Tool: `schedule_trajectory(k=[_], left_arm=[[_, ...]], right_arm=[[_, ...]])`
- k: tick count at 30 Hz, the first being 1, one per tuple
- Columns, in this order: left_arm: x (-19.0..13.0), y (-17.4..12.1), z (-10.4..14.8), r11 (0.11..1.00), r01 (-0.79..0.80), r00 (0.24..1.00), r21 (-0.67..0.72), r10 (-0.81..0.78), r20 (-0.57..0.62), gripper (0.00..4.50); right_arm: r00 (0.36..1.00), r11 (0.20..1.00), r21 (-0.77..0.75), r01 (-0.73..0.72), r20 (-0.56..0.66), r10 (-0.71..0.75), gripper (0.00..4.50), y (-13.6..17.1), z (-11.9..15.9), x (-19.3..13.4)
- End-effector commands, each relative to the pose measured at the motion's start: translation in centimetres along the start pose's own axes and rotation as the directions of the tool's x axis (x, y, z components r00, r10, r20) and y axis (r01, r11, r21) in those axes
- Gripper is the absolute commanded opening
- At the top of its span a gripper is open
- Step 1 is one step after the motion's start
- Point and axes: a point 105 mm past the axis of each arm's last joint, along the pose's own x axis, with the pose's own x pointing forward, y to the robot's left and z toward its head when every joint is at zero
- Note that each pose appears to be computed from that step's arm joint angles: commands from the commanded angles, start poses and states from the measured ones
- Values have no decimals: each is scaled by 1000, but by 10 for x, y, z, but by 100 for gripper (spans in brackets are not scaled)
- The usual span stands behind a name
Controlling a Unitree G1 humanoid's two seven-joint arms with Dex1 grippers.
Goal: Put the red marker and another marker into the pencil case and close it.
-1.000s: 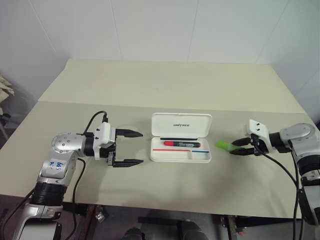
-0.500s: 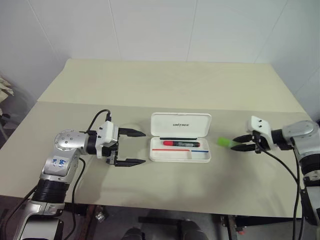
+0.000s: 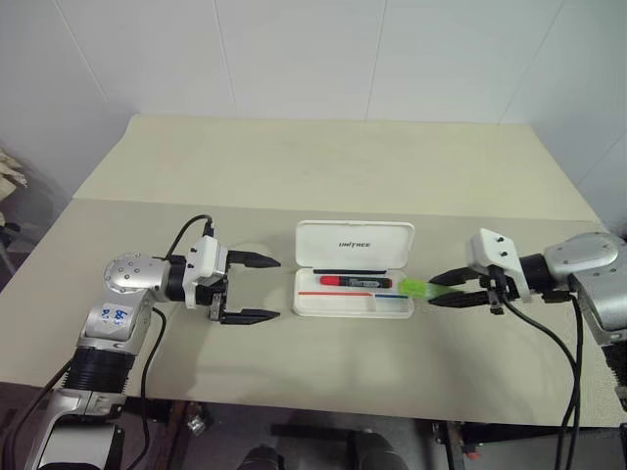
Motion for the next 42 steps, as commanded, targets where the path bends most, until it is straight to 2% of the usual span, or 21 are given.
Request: schedule_trajectory(k=[1,7,25,42], left_arm=[[-3,3,5,999,-5,1000,32,5,1,450],[-8,4,2,1000,-9,1000,27,9,-13,450],[-29,-3,-15,999,-47,996,-10,46,-82,450],[-27,-8,-10,998,-59,996,-14,58,-72,450]], right_arm=[[999,1000,-20,20,40,-19,108,4,18,4],[998,999,-47,11,65,-8,108,5,35,35],[993,995,-87,-44,102,53,108,7,68,100],[995,994,-76,-83,55,88,108,5,57,125]])
